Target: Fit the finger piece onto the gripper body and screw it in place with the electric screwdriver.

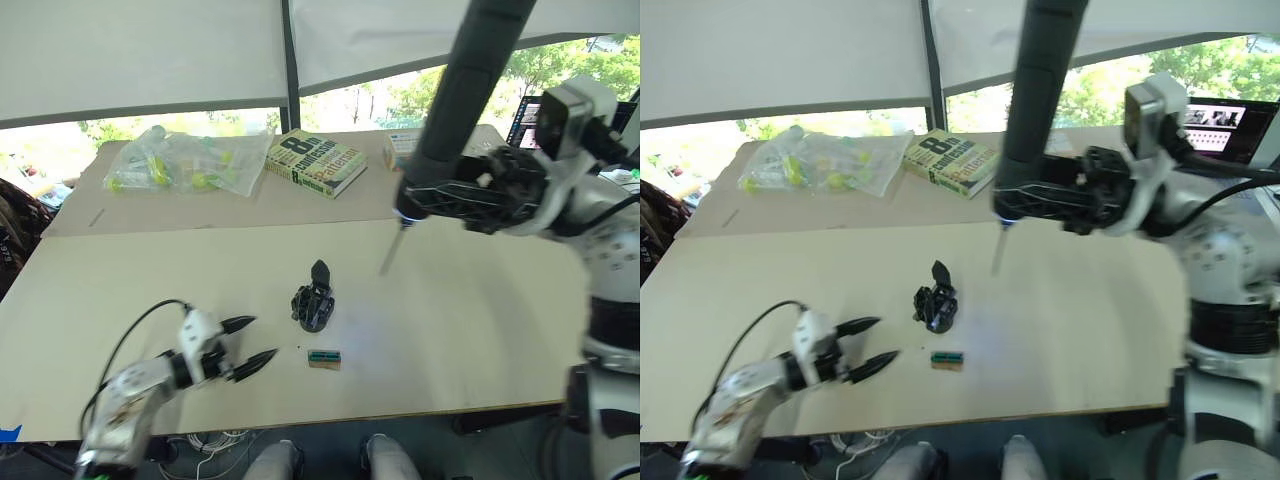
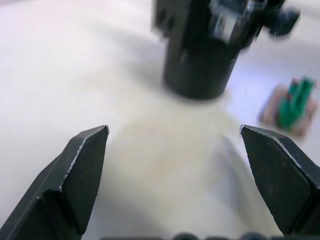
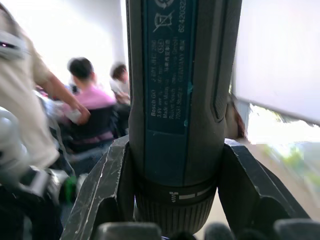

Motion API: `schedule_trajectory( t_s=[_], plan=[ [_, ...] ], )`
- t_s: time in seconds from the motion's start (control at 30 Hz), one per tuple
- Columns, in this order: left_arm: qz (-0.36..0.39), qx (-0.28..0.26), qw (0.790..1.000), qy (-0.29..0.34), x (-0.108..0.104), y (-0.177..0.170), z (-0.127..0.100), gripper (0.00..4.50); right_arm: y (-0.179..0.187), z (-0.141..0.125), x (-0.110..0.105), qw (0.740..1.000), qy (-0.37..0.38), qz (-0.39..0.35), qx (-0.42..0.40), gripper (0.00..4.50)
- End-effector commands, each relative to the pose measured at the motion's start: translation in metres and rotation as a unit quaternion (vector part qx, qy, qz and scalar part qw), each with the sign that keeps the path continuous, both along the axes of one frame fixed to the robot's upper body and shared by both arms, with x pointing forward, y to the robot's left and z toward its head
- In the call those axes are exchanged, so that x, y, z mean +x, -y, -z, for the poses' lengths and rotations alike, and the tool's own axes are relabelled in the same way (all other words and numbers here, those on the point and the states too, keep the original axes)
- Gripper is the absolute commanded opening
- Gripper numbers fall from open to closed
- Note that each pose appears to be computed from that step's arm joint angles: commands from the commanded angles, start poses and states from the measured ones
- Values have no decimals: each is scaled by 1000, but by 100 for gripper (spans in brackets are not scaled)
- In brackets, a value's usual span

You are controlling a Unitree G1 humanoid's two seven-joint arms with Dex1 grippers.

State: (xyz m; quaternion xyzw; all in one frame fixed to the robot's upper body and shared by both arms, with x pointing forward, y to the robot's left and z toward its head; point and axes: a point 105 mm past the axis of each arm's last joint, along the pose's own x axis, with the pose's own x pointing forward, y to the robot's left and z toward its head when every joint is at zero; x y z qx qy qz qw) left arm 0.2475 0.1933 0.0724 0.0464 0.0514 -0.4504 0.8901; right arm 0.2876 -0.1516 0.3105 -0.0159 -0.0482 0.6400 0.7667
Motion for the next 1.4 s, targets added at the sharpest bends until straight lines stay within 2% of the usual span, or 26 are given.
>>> schedule_trajectory(
  t_s=[0.03, 0.1, 0.2, 0.27, 0.37, 0.5, 0.77, 0.83, 0.97, 1.0, 1.13, 1.2, 1.27, 1.33, 1.4],
  plan=[
    [23, 7, 999, 45, -17, -30, -40, 447, 55, 31, 15, 975, -93, 132, -151, 191],
    [28, 24, 998, 46, -25, -45, -48, 447, 83, 53, 16, 942, -142, 181, -245, 191],
    [42, 53, 997, 47, -32, -58, -54, 447, 111, 77, 18, 898, -198, 222, -325, 191],
    [49, 69, 995, 46, -34, -65, -58, 447, 133, 100, 17, 846, -253, 259, -391, 191],
    [53, 77, 994, 55, -32, -66, -61, 447, 148, 124, 23, 797, -289, 295, -441, 191],
    [48, 85, 994, 51, -28, -69, -61, 447, 153, 144, 36, 772, -295, 327, -458, 191],
    [47, 94, 994, 43, -28, -64, -59, 447, 156, 167, 45, 761, -307, 330, -467, 191],
    [45, 96, 993, 43, -27, -64, -59, 450, 156, 168, 48, 761, -304, 332, -467, 296],
    [32, 93, 994, 48, -24, -66, -63, 450, 159, 162, 50, 763, -296, 335, -466, 433],
    [29, 94, 994, 47, -24, -68, -63, 450, 162, 157, 51, 764, -291, 340, -464, 447],
    [6, 103, 994, 42, -22, -76, -64, 450, 169, 132, 51, 783, -266, 347, -442, 447],
    [-16, 117, 992, 45, -20, -84, -65, 450, 163, 115, 48, 822, -231, 314, -414, 447],
    [-39, 130, 990, 47, -20, -93, -66, 450, 146, 97, 41, 882, -159, 236, -377, 447],
    [-57, 144, 987, 45, -22, -103, -65, 450, 127, 83, 32, 926, -69, 160, -335, 447],
    [-71, 162, 983, 42, -26, -113, -61, 450, 115, 81, 24, 943, 13, 117, -310, 447]
  ],
)
